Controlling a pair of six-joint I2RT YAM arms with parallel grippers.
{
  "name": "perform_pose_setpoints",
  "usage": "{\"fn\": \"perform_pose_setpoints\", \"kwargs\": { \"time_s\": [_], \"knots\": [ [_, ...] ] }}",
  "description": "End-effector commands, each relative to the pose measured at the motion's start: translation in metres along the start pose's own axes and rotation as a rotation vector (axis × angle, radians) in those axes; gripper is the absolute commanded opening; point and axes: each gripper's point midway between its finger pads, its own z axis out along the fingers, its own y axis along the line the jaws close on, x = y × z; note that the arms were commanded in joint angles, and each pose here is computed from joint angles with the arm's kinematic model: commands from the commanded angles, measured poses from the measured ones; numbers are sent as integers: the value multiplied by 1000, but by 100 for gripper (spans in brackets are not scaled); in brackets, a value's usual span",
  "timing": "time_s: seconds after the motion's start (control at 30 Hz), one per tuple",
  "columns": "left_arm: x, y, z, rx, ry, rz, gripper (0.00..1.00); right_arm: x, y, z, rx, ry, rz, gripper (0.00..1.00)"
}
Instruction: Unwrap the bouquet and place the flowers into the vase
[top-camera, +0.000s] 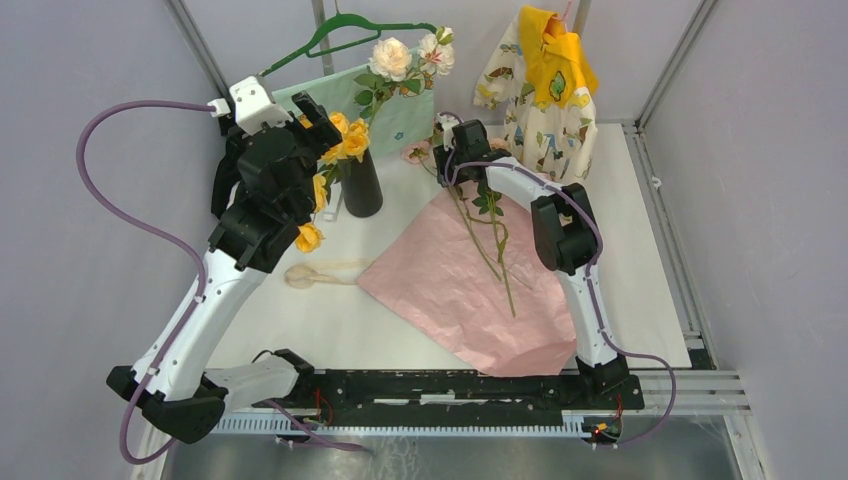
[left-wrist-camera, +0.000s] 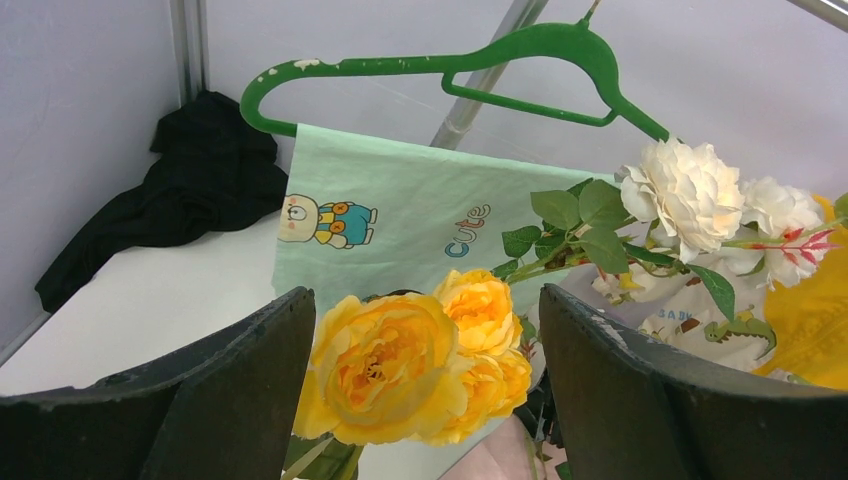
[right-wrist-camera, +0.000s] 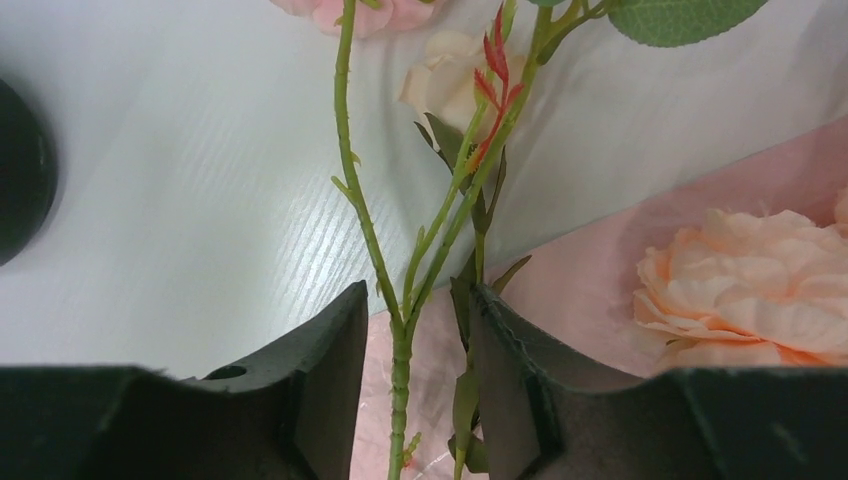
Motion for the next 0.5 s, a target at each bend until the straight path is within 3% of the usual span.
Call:
{"fn": "perform_pose_setpoints", "kwargs": {
  "time_s": [0.0, 0.33, 0.47],
  "knots": [
    [-19, -2, -4, 11, -36, -32, 88, -14, 9, 3, -35, -39, -22, 44],
    [-11, 1, -1, -10, -25, -13, 88, -10, 17, 15, -63, -23, -20, 41],
    [-10, 2, -1, -16, -25, -11, 88, -4, 19, 17, -71, -16, -14, 26]
  ]
}}
